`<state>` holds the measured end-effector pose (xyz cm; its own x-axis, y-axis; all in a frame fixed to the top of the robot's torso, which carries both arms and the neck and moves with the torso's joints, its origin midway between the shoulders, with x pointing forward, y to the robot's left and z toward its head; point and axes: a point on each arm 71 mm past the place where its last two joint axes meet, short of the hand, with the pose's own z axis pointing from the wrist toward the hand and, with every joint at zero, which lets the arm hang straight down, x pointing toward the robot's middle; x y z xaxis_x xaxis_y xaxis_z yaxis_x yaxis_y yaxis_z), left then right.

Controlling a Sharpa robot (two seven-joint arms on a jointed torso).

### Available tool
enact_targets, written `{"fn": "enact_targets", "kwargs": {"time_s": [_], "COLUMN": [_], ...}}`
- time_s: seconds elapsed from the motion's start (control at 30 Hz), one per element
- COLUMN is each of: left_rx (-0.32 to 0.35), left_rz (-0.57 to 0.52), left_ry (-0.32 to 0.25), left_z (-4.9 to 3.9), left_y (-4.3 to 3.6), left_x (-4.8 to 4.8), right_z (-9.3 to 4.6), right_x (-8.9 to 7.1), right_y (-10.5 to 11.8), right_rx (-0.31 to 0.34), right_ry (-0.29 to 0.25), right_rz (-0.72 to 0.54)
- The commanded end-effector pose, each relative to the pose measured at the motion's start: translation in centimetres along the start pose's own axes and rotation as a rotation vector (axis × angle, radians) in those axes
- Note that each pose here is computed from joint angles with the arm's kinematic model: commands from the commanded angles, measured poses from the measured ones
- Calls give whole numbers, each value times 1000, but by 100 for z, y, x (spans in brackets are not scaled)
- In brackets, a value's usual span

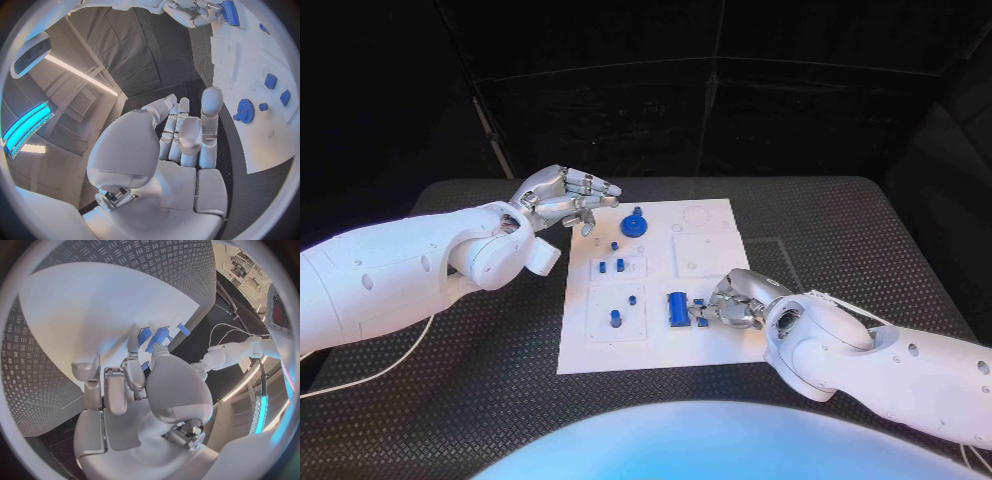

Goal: Assemble the parts on the task board

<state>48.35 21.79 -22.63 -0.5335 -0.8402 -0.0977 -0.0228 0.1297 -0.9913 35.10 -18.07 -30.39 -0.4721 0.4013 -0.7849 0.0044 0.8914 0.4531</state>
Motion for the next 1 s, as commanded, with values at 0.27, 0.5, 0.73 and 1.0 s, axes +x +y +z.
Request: {"fn": "enact_targets", "kwargs": {"time_s": [0.27, 0.5, 0.73, 1.0], "left_rx": [3, 3, 1, 0], "left_rz": [-7, -6, -6, -6], "left_ry": [8, 7, 7, 6], "left_z": [12, 12, 12, 7], "left_y": [-7, -2, 1, 2], "left_x": [2, -7, -10, -13], "right_z": [-53, -111, -139, -134], "right_x": [-52, -71, -76, -82], "right_y": [-36, -68, -61, -90], "right_rx": [-17, -30, -54, -49], "right_ry": [-16, 7, 18, 20], "right_rz": [-4, -27, -35, -40]}}
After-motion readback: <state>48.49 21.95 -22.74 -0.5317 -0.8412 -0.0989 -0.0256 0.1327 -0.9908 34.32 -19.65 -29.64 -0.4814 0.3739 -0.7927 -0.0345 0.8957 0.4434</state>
